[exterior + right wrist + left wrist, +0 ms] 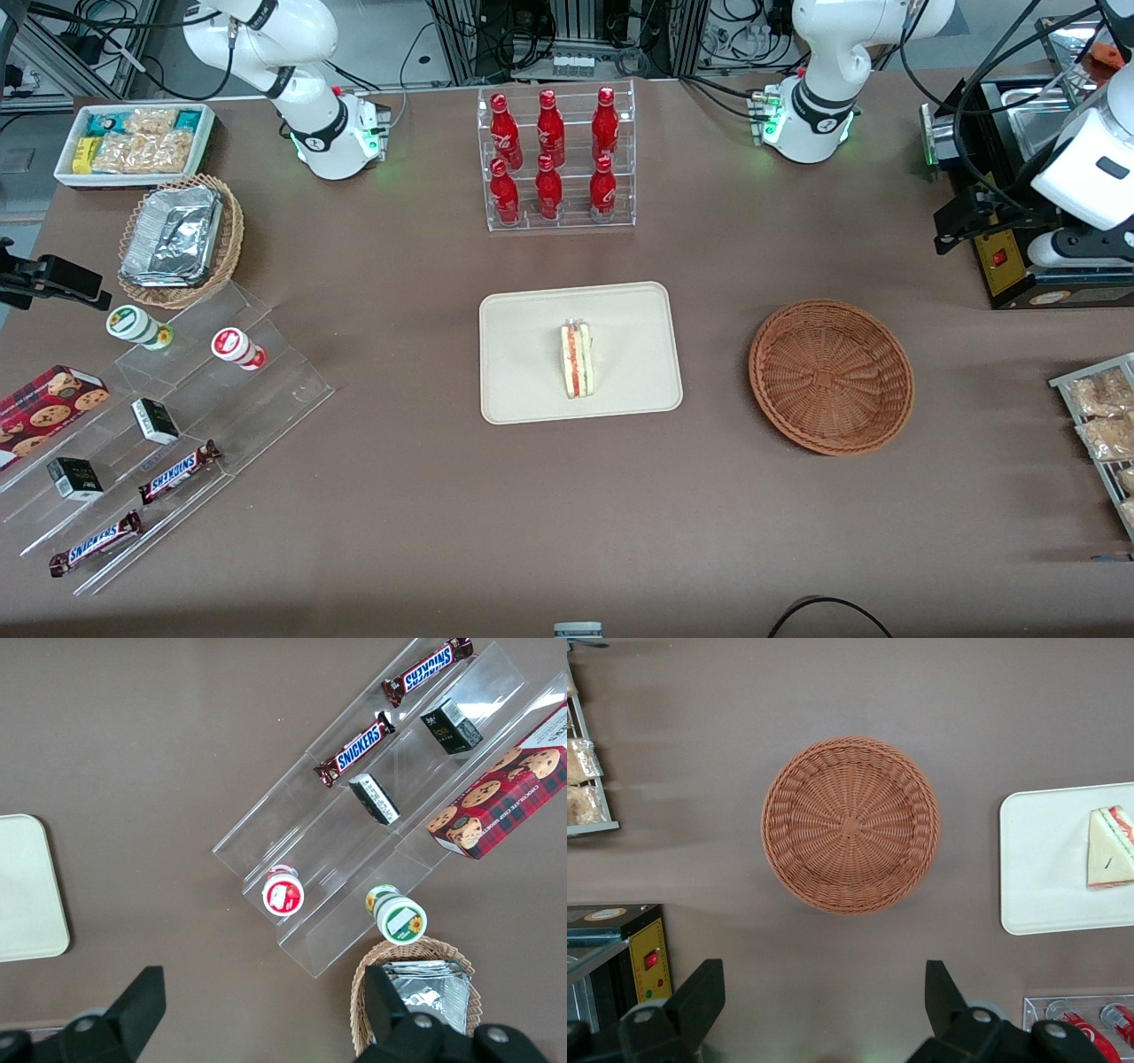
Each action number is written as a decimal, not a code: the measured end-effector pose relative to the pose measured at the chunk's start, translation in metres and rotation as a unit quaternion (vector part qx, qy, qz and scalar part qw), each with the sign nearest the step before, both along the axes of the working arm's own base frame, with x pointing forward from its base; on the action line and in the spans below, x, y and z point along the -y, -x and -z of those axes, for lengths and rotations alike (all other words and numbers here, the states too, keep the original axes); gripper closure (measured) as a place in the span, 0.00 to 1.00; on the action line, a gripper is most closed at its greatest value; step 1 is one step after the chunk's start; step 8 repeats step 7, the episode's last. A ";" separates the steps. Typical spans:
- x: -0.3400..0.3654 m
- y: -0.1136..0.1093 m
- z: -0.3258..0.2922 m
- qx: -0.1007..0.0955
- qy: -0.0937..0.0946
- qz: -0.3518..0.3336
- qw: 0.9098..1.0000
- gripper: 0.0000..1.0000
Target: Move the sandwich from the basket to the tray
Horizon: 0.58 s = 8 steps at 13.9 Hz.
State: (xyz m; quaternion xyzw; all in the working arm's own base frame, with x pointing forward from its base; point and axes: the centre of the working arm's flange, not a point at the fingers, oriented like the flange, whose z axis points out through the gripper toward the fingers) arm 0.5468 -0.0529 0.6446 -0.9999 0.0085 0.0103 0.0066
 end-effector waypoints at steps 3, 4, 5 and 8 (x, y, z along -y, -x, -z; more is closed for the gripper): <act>-0.013 -0.003 0.002 -0.001 0.000 -0.010 1.000 0.00; -0.018 -0.004 0.003 -0.002 0.000 -0.012 1.000 0.00; -0.022 -0.004 0.003 -0.002 0.000 -0.010 1.000 0.00; -0.026 -0.004 0.003 -0.002 0.000 0.001 1.000 0.00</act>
